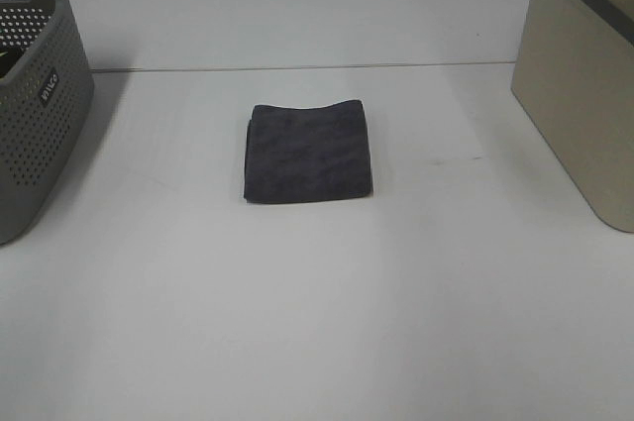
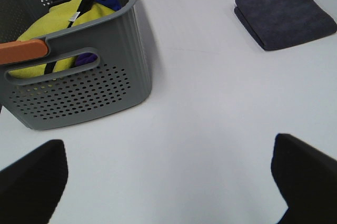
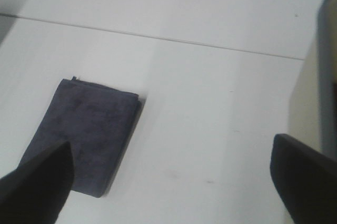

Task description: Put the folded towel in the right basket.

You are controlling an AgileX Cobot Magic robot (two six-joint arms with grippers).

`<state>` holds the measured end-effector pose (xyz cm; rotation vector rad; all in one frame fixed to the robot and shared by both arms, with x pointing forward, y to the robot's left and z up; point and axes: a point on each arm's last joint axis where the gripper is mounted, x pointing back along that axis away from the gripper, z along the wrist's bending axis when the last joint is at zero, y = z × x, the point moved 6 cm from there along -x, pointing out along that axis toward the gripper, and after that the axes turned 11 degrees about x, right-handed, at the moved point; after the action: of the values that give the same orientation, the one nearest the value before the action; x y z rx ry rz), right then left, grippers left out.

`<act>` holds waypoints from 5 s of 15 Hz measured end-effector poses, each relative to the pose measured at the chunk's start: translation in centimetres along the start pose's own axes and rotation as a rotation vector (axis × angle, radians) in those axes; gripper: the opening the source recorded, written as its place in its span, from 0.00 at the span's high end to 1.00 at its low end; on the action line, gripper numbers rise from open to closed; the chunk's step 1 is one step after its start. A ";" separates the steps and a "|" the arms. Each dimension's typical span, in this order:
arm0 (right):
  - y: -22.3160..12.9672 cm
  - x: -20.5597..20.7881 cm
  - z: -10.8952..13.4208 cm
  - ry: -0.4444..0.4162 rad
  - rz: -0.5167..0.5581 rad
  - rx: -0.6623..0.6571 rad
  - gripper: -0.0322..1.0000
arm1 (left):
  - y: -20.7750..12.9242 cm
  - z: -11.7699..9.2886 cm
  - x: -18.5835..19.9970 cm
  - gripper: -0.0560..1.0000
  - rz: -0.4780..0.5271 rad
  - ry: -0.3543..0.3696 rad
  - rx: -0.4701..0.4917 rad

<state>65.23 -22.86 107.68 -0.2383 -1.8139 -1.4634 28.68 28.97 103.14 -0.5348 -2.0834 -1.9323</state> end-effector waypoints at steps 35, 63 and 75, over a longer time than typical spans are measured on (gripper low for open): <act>-9.4 -25.2 8.9 0.462 0.481 -0.281 0.91 | 0.0 0.0 0.0 0.01 0.000 0.000 0.000; -7.2 -1.9 -18.6 -0.228 0.393 -0.520 0.58 | 0.0 0.0 0.0 0.01 0.000 0.000 0.000; 0.5 -1.0 -9.3 -0.064 0.252 -0.331 0.22 | 0.0 0.0 0.0 0.01 0.000 0.000 0.000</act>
<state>70.35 -30.67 107.71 -0.6612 -1.5165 -1.5793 28.68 28.97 103.14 -0.5348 -2.0834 -1.9323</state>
